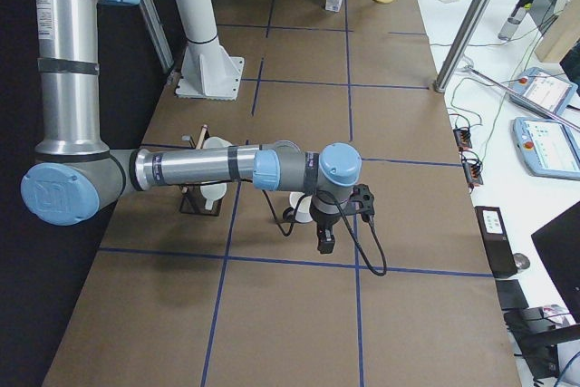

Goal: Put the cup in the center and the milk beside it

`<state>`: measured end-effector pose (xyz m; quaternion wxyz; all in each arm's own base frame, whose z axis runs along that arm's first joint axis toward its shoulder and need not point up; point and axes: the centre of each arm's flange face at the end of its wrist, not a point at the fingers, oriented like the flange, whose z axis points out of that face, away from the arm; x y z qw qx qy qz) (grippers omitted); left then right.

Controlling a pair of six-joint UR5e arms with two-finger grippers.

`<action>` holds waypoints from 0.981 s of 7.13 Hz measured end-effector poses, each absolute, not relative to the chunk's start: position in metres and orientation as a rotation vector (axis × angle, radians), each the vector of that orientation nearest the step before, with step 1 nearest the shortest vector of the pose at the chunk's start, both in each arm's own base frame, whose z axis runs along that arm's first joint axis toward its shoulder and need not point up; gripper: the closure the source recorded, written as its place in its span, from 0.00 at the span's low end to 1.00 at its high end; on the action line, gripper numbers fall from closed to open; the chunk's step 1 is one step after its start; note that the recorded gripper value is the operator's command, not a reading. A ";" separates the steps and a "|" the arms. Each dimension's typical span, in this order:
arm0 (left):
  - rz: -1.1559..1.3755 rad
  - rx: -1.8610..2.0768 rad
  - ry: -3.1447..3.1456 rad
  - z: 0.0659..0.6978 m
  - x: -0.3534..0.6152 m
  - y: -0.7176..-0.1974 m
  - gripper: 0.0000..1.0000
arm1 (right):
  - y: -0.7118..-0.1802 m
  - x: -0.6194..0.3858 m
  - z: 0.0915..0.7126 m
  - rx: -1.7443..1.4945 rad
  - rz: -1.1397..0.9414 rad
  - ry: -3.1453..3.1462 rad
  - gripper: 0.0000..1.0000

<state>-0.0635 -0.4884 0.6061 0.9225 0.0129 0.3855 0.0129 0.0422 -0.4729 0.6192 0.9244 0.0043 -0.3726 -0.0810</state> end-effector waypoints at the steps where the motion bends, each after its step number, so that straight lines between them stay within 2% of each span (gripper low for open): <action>1: 0.030 0.028 0.789 0.605 -0.063 -0.489 0.00 | -0.473 0.042 0.620 0.009 -0.168 -0.765 0.00; 7: 0.047 0.009 0.785 0.603 -0.050 -0.487 0.00 | -0.477 0.038 0.616 0.028 -0.183 -0.766 0.00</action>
